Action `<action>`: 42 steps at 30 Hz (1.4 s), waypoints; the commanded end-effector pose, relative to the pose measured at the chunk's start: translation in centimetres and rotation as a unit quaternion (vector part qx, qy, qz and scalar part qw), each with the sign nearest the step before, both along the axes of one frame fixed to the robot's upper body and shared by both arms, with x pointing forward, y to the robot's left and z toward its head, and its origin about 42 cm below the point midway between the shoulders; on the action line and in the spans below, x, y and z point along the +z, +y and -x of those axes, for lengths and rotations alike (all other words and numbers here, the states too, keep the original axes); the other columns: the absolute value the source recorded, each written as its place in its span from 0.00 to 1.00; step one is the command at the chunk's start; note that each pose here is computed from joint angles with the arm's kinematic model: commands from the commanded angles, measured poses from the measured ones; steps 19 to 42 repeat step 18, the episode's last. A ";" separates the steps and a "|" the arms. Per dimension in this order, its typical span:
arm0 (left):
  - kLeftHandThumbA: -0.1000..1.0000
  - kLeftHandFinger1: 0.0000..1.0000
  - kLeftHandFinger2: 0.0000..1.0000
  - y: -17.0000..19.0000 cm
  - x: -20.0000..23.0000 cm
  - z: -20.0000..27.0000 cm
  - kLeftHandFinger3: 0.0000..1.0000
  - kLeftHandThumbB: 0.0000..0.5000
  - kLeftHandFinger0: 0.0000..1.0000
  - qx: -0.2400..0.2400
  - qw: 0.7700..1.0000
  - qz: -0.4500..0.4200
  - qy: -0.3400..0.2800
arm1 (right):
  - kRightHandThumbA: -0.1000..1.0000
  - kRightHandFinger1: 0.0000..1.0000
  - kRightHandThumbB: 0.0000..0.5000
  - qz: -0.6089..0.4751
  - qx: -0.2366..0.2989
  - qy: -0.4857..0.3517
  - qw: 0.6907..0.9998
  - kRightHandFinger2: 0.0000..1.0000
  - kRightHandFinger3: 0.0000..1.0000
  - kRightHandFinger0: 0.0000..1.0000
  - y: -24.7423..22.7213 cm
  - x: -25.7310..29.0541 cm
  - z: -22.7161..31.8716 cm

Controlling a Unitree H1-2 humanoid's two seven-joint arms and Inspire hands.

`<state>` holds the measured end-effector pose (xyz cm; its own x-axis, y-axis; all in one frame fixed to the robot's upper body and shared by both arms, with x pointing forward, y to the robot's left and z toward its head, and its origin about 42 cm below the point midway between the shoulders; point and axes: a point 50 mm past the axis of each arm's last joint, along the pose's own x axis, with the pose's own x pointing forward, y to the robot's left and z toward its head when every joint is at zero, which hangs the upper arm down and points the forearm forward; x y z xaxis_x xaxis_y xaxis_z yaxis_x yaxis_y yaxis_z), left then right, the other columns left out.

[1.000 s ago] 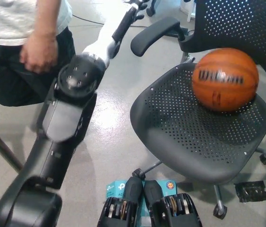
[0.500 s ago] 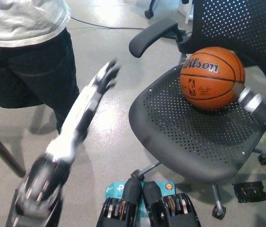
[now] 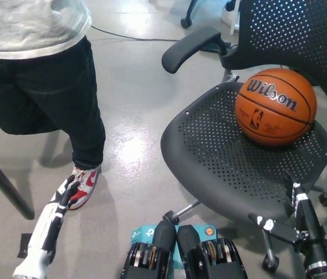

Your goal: The robot grabs the basketball from a person using both hands and then drops it on the black chair in the front

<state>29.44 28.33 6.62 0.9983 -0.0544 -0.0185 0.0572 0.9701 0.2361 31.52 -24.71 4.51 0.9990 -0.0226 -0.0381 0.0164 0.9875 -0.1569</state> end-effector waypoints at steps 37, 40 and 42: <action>1.00 1.00 1.00 2.6 -1.3 -2.1 1.00 0.23 1.00 0.032 0.996 -0.044 -0.069 | 1.00 1.00 0.26 -0.041 0.026 -0.075 0.996 1.00 1.00 1.00 -0.5 0.3 -2.6; 1.00 1.00 1.00 2.6 -1.3 -2.1 1.00 0.23 1.00 0.032 0.996 -0.044 -0.069 | 1.00 1.00 0.26 -0.041 0.026 -0.075 0.996 1.00 1.00 1.00 -0.5 0.3 -2.6; 1.00 1.00 1.00 2.6 -1.3 -2.1 1.00 0.23 1.00 0.032 0.996 -0.044 -0.069 | 1.00 1.00 0.26 -0.041 0.026 -0.075 0.996 1.00 1.00 1.00 -0.5 0.3 -2.6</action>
